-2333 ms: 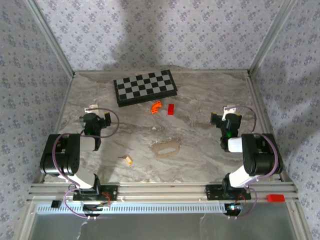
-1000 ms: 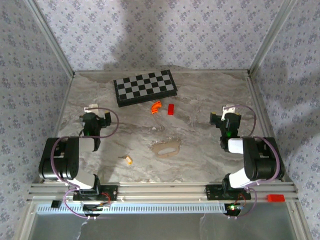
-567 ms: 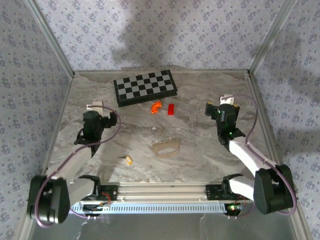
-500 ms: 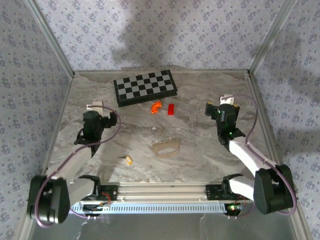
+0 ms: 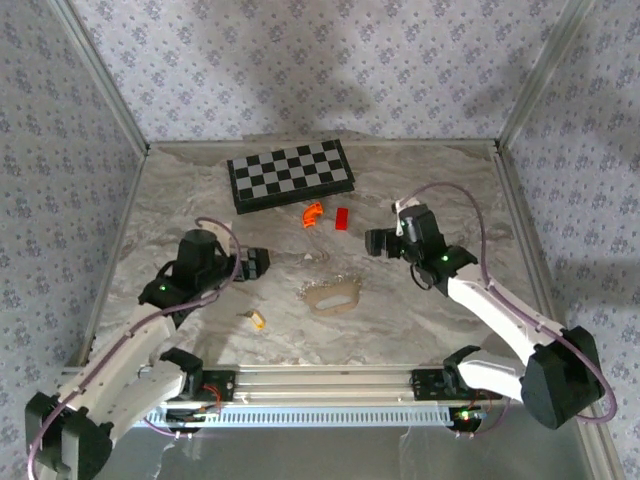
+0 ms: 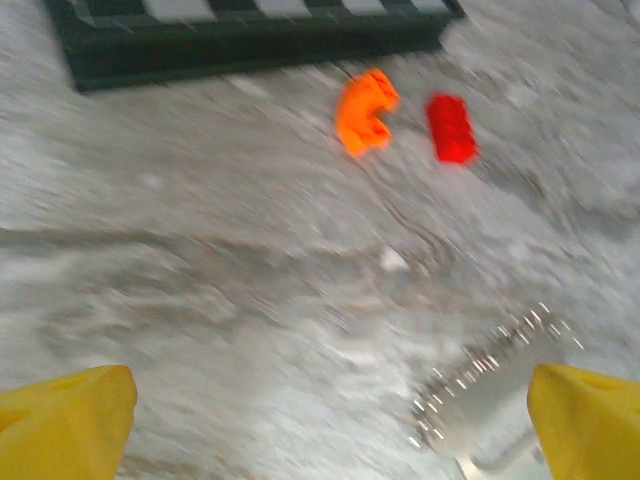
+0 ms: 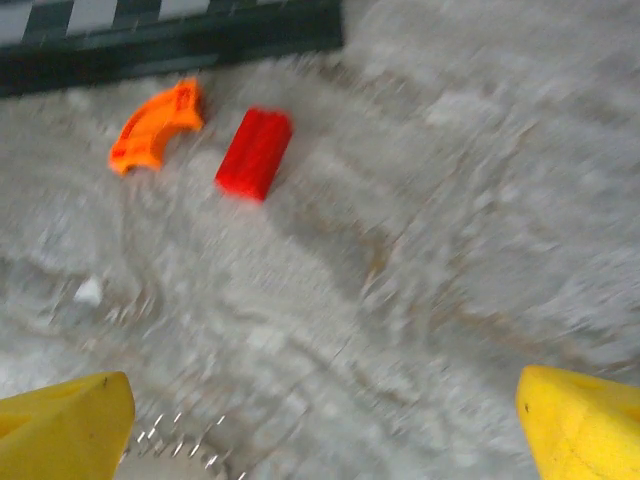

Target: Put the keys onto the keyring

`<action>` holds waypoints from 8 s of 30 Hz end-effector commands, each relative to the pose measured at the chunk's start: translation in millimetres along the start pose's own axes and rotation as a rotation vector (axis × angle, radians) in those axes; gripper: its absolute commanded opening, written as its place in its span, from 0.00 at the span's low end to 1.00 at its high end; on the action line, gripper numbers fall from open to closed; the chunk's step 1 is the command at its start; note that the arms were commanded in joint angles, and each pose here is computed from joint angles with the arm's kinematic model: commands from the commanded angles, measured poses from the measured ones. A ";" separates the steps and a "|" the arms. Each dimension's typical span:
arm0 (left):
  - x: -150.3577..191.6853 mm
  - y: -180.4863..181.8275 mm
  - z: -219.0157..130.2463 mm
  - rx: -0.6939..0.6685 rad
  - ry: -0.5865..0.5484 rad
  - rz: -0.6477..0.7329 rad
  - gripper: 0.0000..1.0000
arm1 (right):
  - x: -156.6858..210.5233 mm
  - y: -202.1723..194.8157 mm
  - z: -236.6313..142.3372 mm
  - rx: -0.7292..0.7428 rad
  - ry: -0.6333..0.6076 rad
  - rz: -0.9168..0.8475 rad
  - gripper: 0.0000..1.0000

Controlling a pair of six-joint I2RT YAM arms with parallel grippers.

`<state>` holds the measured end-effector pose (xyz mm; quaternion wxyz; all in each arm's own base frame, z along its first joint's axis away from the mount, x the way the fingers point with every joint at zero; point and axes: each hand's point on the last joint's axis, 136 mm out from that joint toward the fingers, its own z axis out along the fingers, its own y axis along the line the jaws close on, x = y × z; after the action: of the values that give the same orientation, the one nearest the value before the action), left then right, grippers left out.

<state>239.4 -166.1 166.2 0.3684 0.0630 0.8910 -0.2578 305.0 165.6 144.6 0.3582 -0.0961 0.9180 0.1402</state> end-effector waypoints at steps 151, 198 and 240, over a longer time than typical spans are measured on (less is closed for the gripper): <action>-20.2 -231.8 -147.2 0.922 -0.460 0.697 0.42 | -5.0 193.6 -236.1 -1.223 -0.806 -0.645 0.00; -23.7 -253.3 -119.8 0.884 -0.438 0.796 0.06 | -6.5 187.3 -229.2 -1.216 -0.858 -0.544 0.00; 6.3 -216.3 -92.7 0.641 0.029 1.057 0.00 | 16.7 175.2 -177.1 -0.752 -0.616 -0.741 0.33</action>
<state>118.9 -305.8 288.8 0.3907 0.5956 0.6403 -0.2874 131.1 272.6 285.2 0.5653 -0.4814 0.5674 0.3559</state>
